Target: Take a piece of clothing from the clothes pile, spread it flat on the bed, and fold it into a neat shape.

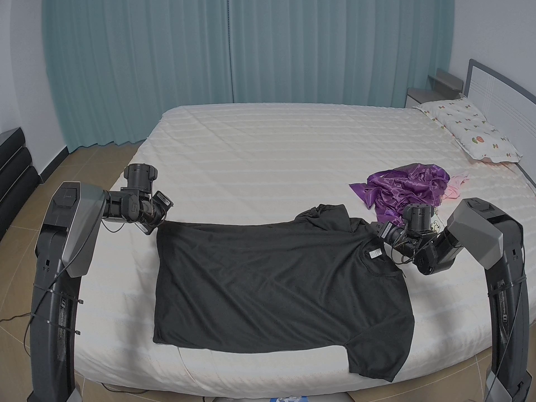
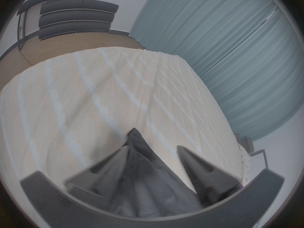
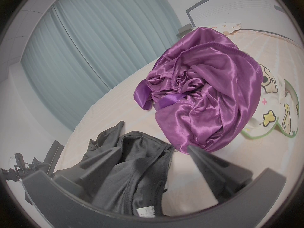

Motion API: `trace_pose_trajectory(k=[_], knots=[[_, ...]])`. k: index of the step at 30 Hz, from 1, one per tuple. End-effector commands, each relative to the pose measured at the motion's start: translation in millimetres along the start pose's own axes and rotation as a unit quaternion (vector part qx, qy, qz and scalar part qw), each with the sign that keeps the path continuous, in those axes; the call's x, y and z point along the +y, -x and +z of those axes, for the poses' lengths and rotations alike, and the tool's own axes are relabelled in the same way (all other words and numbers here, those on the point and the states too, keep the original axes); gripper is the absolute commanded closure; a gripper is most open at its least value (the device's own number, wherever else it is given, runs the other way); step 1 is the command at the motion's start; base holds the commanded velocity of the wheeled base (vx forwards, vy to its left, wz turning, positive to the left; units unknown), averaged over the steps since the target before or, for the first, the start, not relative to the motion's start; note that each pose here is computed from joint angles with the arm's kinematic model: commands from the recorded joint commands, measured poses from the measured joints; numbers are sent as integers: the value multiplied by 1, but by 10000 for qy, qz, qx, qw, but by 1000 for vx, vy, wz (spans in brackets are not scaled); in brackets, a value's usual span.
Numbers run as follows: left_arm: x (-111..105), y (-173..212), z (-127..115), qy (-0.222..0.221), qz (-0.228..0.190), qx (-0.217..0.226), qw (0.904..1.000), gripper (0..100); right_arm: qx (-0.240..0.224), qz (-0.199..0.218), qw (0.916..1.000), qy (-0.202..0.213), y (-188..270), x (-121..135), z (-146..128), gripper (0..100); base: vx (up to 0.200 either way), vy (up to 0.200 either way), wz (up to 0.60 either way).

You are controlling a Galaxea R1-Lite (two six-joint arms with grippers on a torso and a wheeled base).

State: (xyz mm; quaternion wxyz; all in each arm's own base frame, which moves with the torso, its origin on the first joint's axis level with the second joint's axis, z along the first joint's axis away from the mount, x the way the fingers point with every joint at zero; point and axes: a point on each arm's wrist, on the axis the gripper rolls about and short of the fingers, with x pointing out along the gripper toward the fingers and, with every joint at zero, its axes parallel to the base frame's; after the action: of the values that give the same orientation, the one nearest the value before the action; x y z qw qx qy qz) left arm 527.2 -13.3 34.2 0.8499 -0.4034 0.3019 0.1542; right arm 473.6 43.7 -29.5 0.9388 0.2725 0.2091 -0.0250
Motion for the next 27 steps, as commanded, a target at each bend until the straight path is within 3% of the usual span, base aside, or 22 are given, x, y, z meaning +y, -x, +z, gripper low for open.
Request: trace_pose_trajectory(k=[1,4,9,12,16,18,19,20,27], knots=[[-7,22,6,1,193,188,9996,0,-74,37,9999,-62,33,10,24,0,0,0,0],[-11,47,8,-29,328,514,9981,0,47,-5,9997,-223,58,15,23,0,0,0,0],[-12,116,13,124,-198,1209,9924,0,282,15,9984,-494,116,23,21,0,0,0,0],[-3,137,7,208,-293,1366,9900,0,467,-107,9978,-451,135,17,12,0,0,0,0],[26,161,-16,253,-458,1695,9841,0,588,-120,9962,-625,163,13,3,0,0,0,0],[50,168,-36,288,-478,1896,9803,0,844,-45,9923,-903,176,15,-12,0,0,0,0],[50,168,-36,288,-478,1896,9803,0,844,-45,9923,-903,176,15,-12,0,0,0,0],[66,167,-51,320,-382,1983,9789,0,997,-25,9896,-1040,183,15,-24,0,-200,0,0],[98,181,-78,384,-249,2154,9755,0,1109,103,9877,-1095,196,4,-43,0,-143,0,0]])
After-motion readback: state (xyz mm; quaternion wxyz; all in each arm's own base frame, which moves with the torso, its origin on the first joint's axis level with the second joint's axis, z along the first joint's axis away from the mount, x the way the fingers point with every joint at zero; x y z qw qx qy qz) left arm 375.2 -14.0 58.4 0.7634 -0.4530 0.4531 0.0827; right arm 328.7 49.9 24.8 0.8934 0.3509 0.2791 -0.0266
